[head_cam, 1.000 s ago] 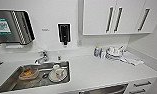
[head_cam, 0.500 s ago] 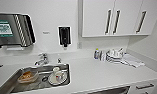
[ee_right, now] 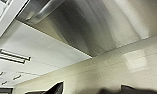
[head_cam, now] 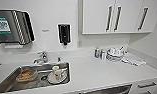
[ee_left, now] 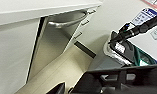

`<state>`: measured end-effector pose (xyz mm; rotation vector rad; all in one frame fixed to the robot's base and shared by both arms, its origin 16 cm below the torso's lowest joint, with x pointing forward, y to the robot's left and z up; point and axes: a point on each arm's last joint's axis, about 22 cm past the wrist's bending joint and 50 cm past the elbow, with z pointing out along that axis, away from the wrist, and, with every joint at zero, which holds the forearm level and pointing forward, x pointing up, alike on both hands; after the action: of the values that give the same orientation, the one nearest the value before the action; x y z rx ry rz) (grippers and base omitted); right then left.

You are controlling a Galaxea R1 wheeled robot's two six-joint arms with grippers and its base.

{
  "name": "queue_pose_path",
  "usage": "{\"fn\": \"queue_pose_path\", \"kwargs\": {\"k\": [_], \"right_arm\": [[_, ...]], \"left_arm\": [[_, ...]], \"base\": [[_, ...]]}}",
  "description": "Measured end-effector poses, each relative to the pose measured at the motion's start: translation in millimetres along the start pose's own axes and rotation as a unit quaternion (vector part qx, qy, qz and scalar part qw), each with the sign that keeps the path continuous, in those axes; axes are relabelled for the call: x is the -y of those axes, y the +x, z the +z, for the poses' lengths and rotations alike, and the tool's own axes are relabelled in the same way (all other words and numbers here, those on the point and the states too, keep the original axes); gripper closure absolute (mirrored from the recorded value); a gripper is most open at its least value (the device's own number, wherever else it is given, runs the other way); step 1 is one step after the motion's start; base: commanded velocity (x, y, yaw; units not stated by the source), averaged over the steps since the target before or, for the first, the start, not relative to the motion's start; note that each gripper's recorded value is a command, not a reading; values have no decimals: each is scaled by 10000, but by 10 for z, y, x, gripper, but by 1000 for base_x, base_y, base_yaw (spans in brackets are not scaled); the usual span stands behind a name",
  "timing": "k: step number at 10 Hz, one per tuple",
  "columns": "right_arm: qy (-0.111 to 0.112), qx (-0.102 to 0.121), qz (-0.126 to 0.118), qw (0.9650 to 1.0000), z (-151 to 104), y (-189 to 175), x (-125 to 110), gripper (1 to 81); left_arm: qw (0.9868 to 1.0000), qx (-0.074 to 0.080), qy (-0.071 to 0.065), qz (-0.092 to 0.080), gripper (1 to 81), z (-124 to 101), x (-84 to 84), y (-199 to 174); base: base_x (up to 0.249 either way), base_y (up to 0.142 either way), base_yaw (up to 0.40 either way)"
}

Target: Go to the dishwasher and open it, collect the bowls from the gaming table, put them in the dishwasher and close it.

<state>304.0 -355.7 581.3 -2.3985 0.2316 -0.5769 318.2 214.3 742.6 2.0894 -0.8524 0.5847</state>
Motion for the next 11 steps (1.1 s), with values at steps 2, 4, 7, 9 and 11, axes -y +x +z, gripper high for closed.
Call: {"fn": "queue_pose_path", "kwargs": {"k": [2,4,7,9,11], "right_arm": [[96,-3,82,9999,151,106,36,10],[124,-149,107,9998,104,339,82,10],[282,-384,287,9985,12,791,312,10],[255,-301,430,9983,-20,1034,418,10],[64,-16,836,9965,-21,1182,452,10]], "left_arm": [[9999,124,-54,-45,10,91,109,-56],[9999,138,-45,-60,10,101,143,-70],[9999,132,-65,-53,10,119,145,-61],[9999,119,-103,-51,10,144,130,-51],[9998,83,-159,-45,10,188,114,-29]], "base": [[0,0,0],[0,0,0],[0,0,0],[0,0,0],[0,0,0]]}}
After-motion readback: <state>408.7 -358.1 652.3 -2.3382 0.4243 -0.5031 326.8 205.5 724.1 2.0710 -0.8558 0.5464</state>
